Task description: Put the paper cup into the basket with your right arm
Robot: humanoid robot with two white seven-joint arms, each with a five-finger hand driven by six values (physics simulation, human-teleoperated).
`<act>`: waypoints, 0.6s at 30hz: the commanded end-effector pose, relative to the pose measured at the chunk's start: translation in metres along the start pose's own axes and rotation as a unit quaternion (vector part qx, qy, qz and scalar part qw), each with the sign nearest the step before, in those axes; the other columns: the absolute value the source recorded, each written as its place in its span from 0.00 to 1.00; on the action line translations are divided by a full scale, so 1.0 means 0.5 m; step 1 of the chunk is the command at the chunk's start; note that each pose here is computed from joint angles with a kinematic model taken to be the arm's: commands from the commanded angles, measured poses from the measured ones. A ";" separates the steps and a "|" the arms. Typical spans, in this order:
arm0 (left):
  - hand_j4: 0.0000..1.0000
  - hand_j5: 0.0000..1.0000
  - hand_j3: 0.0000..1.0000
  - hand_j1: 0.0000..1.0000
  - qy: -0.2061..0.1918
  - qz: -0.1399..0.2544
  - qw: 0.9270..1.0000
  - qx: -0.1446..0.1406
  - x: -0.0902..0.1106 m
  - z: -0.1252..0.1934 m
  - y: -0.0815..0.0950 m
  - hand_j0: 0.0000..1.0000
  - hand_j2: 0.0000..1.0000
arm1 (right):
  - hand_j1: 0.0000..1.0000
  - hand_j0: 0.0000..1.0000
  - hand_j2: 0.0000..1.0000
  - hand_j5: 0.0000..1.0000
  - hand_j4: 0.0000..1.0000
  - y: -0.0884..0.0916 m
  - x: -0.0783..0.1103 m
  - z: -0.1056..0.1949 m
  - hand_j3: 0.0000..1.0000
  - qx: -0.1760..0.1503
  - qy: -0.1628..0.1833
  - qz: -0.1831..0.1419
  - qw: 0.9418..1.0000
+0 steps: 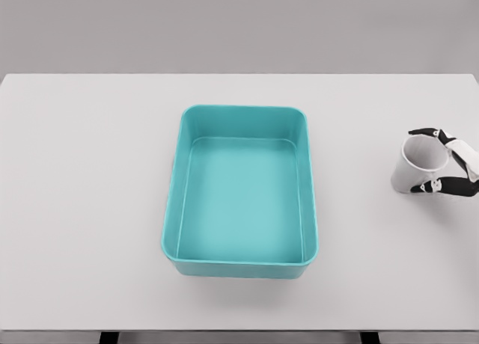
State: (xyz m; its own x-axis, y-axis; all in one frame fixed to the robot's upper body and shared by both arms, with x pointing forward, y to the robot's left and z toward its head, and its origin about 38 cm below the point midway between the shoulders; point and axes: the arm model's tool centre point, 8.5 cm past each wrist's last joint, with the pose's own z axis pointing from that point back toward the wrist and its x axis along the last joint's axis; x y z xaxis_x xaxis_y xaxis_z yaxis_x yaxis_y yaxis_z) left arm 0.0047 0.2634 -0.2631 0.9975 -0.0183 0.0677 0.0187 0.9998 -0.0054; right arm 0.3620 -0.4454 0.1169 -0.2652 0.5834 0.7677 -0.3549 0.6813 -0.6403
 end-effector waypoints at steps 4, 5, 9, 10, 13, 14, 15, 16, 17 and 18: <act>1.00 1.00 1.00 1.00 0.000 0.000 1.000 0.000 0.000 0.000 0.000 1.00 1.00 | 0.58 0.58 0.58 0.58 0.58 -0.006 0.015 -0.013 0.58 -0.002 -0.013 0.002 1.000; 1.00 1.00 1.00 1.00 -0.001 0.000 1.000 0.000 0.002 0.000 0.000 1.00 1.00 | 0.57 0.57 0.57 0.57 0.57 -0.006 0.021 -0.020 0.57 -0.003 -0.019 0.001 1.000; 1.00 1.00 1.00 1.00 -0.001 0.000 1.000 0.000 0.002 0.000 0.000 1.00 1.00 | 0.56 0.56 0.56 0.56 0.56 0.009 0.044 -0.064 0.56 -0.004 -0.046 -0.008 0.999; 1.00 1.00 1.00 1.00 -0.001 0.000 1.000 0.000 0.002 0.000 0.000 1.00 1.00 | 0.56 0.56 0.56 0.56 0.56 0.009 0.049 -0.071 0.56 -0.006 -0.051 -0.010 0.999; 1.00 1.00 1.00 1.00 0.000 0.000 1.000 0.000 0.000 0.000 0.000 1.00 1.00 | 0.56 0.56 0.56 0.56 0.56 0.020 0.061 -0.093 0.56 -0.002 -0.064 -0.014 0.998; 1.00 1.00 1.00 1.00 -0.001 0.000 1.000 0.000 0.002 0.000 0.000 1.00 1.00 | 0.56 0.56 0.56 0.56 0.56 0.022 0.065 -0.100 0.56 -0.001 -0.068 -0.014 0.998; 1.00 1.00 1.00 1.00 -0.001 0.000 1.000 0.000 0.002 0.000 0.000 1.00 1.00 | 0.56 0.56 0.56 0.56 0.56 0.030 0.067 -0.106 0.56 0.000 -0.071 -0.018 0.997; 1.00 1.00 1.00 1.00 0.000 0.000 1.000 0.000 0.000 0.000 0.000 1.00 1.00 | 0.56 0.56 0.56 0.56 0.56 0.029 0.077 -0.117 0.56 0.000 -0.080 -0.018 0.997; 1.00 1.00 1.00 1.00 0.000 0.000 1.000 0.000 0.000 0.000 0.000 1.00 1.00 | 0.56 0.56 0.56 0.56 0.56 0.036 0.081 -0.124 0.56 0.002 -0.083 -0.020 0.996; 1.00 1.00 1.00 1.00 0.000 0.000 1.000 0.000 0.000 0.000 0.000 1.00 1.00 | 0.56 0.56 0.56 0.56 0.56 0.037 0.090 -0.135 0.56 0.003 -0.091 -0.020 0.996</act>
State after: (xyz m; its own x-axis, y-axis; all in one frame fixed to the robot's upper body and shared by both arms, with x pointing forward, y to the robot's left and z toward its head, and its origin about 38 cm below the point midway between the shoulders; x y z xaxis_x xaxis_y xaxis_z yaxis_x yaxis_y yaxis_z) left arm 0.0047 0.2634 -0.2631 0.9975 -0.0183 0.0676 0.0187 0.9998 -0.0054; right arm 0.4076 -0.3852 0.1483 -0.4199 0.4831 0.7683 -0.3497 0.6951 -0.6281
